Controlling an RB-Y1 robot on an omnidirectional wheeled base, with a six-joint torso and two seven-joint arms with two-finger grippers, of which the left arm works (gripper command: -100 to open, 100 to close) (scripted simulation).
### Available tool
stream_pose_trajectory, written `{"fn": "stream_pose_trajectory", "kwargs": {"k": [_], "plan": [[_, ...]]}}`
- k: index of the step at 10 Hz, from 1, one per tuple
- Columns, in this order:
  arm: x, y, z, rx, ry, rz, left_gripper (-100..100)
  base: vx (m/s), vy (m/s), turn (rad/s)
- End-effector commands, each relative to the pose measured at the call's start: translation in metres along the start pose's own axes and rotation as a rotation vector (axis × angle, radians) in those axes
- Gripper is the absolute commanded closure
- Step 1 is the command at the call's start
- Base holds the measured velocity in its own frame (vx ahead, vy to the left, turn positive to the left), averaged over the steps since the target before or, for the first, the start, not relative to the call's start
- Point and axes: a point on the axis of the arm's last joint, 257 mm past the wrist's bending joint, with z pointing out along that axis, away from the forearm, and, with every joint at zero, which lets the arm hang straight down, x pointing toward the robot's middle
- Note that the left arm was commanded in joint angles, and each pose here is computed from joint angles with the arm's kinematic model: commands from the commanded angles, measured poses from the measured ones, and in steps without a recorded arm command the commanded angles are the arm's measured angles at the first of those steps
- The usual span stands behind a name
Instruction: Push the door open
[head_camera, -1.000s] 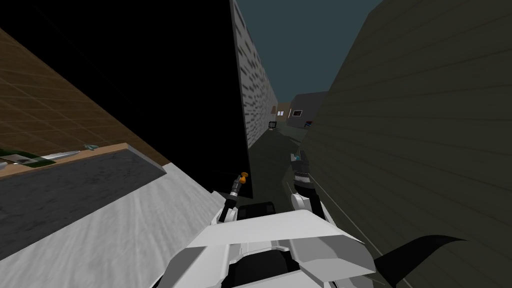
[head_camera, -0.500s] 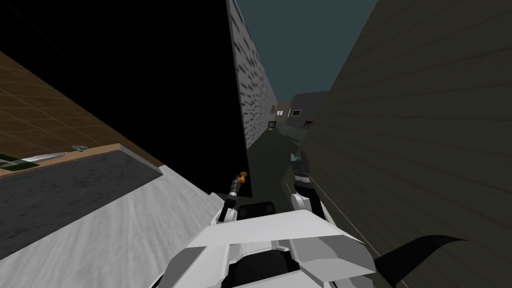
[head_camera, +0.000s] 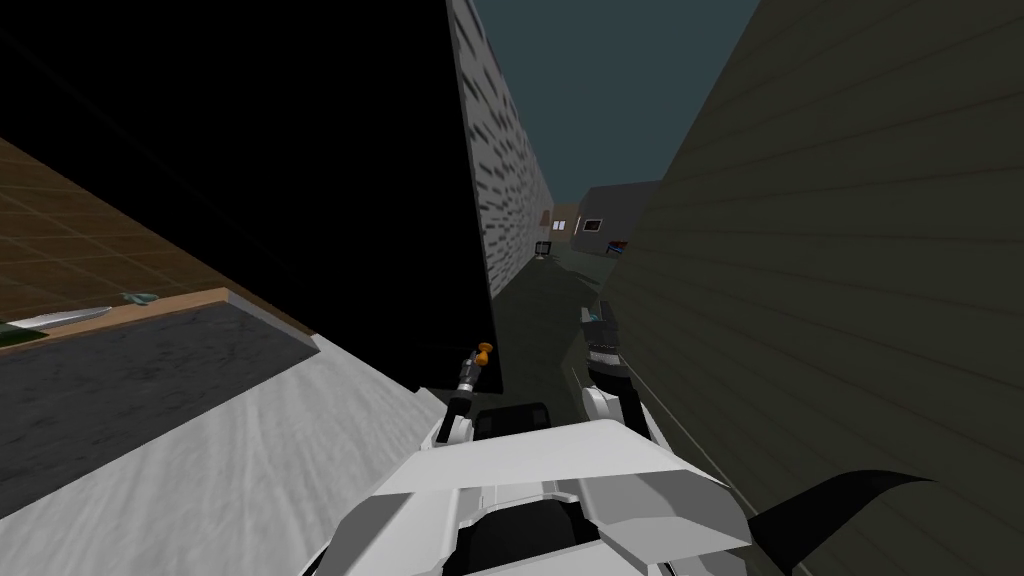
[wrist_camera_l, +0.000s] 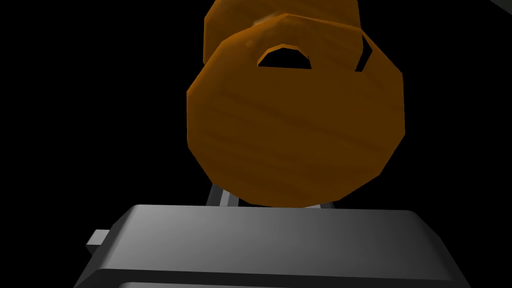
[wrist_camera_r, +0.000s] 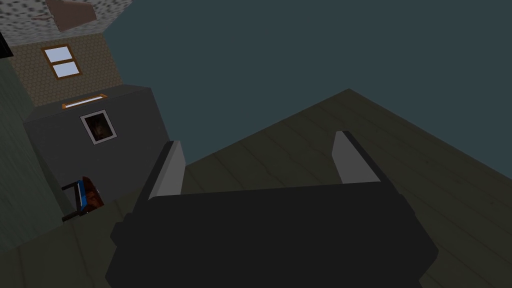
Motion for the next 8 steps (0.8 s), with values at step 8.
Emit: {"fn": "stream_pose_trajectory", "kwargs": {"k": [8], "plan": [[0.0032,-0.0133,0.0092,0.044,-0.003,-0.149,100,0.016,-0.011,-0.009]]}}
